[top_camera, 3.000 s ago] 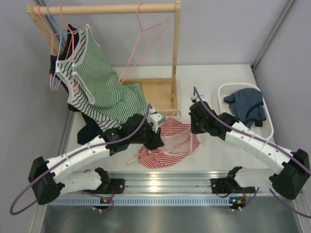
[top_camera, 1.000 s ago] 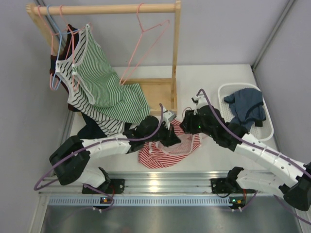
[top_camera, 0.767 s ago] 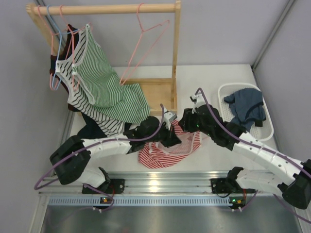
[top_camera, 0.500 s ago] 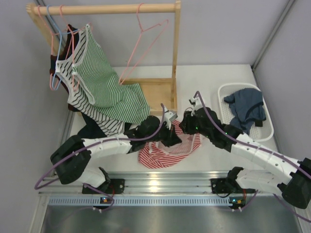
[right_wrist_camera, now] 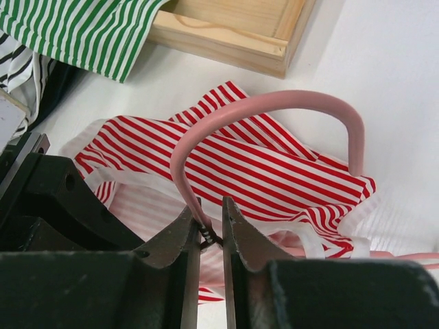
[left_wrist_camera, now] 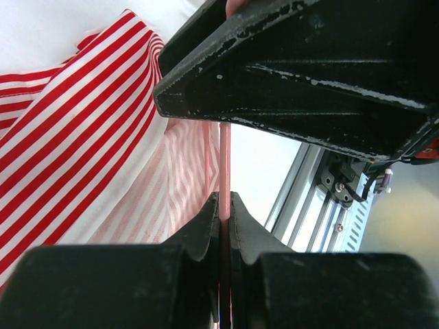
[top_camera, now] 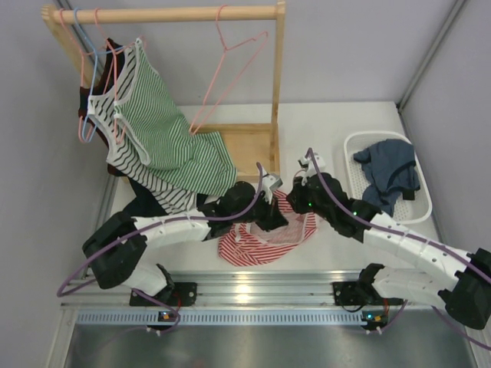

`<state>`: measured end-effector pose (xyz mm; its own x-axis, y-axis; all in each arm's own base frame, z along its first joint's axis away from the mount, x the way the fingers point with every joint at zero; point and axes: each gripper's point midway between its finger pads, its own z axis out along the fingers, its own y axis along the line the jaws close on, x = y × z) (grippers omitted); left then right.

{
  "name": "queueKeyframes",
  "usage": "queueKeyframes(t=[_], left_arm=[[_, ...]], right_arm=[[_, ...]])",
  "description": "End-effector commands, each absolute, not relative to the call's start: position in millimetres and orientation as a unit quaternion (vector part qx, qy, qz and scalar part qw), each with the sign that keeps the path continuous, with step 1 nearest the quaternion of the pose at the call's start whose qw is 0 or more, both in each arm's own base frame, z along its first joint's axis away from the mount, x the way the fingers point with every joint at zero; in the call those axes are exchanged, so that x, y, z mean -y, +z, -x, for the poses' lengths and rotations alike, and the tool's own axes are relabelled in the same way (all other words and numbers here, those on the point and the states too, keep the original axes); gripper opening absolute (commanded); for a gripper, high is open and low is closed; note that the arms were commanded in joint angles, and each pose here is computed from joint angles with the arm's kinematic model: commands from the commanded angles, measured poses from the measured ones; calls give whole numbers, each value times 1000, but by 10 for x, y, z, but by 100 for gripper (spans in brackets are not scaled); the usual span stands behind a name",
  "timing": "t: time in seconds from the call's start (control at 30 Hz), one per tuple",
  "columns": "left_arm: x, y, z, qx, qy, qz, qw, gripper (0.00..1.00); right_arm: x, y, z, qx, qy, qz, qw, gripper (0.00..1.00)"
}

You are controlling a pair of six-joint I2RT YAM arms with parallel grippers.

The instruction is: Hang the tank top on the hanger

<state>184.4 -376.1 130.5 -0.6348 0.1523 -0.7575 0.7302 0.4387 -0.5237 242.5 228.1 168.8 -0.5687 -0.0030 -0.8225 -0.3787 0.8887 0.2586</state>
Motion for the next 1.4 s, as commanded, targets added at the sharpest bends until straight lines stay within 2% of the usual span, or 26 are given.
queueKeyframes(t=[0.0, 0.07, 0.1, 0.2, 0.3, 0.43, 0.6, 0.83, 0.97, 1.37], left_arm=[[3883, 1506, -1888, -760, -465, -295, 345, 0], [3874, 1493, -1896, -764, -461, -293, 343, 0], [3867, 1486, -1906, -768, -457, -290, 342, 4], [3829, 1527, -1958, -776, -443, -279, 352, 24], [3756, 1615, -2005, -781, -430, -268, 366, 33], [3642, 1722, -2045, -788, -412, -251, 382, 51], [3369, 1976, -2094, -790, -391, -207, 424, 51], [2685, 2075, -2201, -815, -301, -114, 481, 53], [2357, 1830, -2164, -850, -243, -84, 459, 54], [2152, 1530, -2175, -865, -258, -56, 427, 56]], right_arm=[[-2298, 1926, -2513, -836, 222, 84, 494, 0], [-2280, 1937, -2525, -835, 219, 81, 499, 0], [-2275, 1924, -2523, -835, 217, 82, 499, 0], [-2264, 1889, -2516, -836, 212, 85, 499, 0], [-2257, 1862, -2499, -836, 210, 88, 500, 0], [-2246, 1846, -2484, -836, 204, 92, 502, 0], [-2236, 1815, -2456, -835, 200, 93, 503, 0], [-2190, 1809, -2460, -838, 188, 89, 505, 0], [-2176, 1811, -2473, -839, 183, 85, 505, 0], [-2156, 1831, -2471, -840, 181, 81, 505, 0]])
